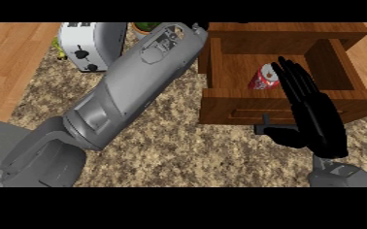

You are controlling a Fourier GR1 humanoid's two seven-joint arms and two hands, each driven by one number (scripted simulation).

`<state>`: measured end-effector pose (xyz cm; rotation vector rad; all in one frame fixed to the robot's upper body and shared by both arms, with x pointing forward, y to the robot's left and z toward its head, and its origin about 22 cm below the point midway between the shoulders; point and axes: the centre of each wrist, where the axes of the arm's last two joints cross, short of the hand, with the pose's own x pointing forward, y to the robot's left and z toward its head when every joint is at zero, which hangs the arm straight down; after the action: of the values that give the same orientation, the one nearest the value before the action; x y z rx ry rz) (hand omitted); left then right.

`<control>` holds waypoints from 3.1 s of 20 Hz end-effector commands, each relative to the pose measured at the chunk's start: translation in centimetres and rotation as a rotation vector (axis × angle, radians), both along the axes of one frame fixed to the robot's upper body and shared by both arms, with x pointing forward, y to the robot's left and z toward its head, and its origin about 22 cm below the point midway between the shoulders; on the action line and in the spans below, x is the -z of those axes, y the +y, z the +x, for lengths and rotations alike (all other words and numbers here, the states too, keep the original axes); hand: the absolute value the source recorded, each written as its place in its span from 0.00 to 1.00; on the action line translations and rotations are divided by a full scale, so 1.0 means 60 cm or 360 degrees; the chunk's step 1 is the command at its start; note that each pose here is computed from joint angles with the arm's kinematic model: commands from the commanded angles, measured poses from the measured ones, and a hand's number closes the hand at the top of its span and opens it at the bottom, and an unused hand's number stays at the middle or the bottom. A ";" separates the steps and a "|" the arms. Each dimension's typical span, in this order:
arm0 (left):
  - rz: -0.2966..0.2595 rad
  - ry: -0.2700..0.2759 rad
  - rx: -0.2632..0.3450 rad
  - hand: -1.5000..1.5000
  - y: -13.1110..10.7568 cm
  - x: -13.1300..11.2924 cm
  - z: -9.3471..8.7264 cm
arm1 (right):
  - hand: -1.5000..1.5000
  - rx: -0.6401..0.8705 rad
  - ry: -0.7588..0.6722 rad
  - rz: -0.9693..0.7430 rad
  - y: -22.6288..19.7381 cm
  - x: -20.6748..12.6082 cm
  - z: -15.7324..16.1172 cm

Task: Pick up the can, place it into the drawer and close the drawer

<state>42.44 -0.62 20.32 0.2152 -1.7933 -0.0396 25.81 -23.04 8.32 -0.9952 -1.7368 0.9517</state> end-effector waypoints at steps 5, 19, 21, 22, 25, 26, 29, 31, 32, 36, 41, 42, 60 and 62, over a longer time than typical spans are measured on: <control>0.0009 0.0023 -0.0009 0.00 0.064 -0.025 0.005 | 0.00 0.0093 0.0001 -0.0025 0.007 0.088 0.070; 0.0054 0.0055 -0.0020 0.00 0.164 -0.014 -0.022 | 0.00 0.0238 -0.0065 -0.0196 0.013 0.145 0.154; 0.0045 0.0048 -0.0045 0.00 0.174 -0.031 -0.023 | 0.00 0.0286 -0.0112 -0.0186 -0.003 0.124 0.181; 0.0032 0.0075 -0.0029 0.00 0.160 -0.019 -0.030 | 0.00 0.0307 -0.0107 -0.0237 -0.013 0.150 0.174; 0.0028 0.0130 0.0006 0.00 0.177 -0.007 -0.042 | 0.00 0.0345 -0.0170 -0.0193 -0.006 0.130 0.206; 0.0019 0.0062 0.0001 0.00 0.170 -0.058 -0.045 | 0.00 0.0336 -0.0185 -0.0169 0.017 0.120 0.218; 0.0047 0.0108 0.0009 0.00 0.189 0.014 -0.055 | 0.00 0.0377 -0.0219 -0.0206 -0.001 0.126 0.233; 0.0062 0.0103 -0.0017 0.00 0.199 0.004 -0.059 | 0.00 0.0379 -0.0244 -0.0172 0.015 0.085 0.265; 0.0040 0.0131 0.0015 0.00 0.202 0.020 -0.066 | 0.00 0.0391 -0.0241 -0.0180 0.002 0.091 0.266; 0.0058 0.0121 -0.0014 0.00 0.231 0.036 -0.083 | 0.00 0.0362 -0.0249 -0.0180 0.030 0.065 0.292; 0.0026 0.0106 0.0014 0.00 0.220 0.033 -0.094 | 0.00 0.0431 -0.0300 -0.0197 0.016 0.049 0.307; 0.0056 0.0093 -0.0021 0.00 0.259 0.033 -0.081 | 0.00 0.0403 -0.0314 -0.0196 0.033 0.016 0.323; 0.0052 0.0084 0.0000 0.00 0.272 0.075 -0.118 | 0.00 0.0247 -0.0340 0.0313 0.093 -0.015 0.339; 0.0053 0.0124 0.0000 0.00 0.271 0.092 -0.129 | 0.00 0.0188 -0.0326 0.0409 0.082 -0.029 0.344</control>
<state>35.16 15.70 15.63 0.2356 -1.7281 -0.0837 45.47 -21.83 7.34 -1.2101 -1.7542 0.7689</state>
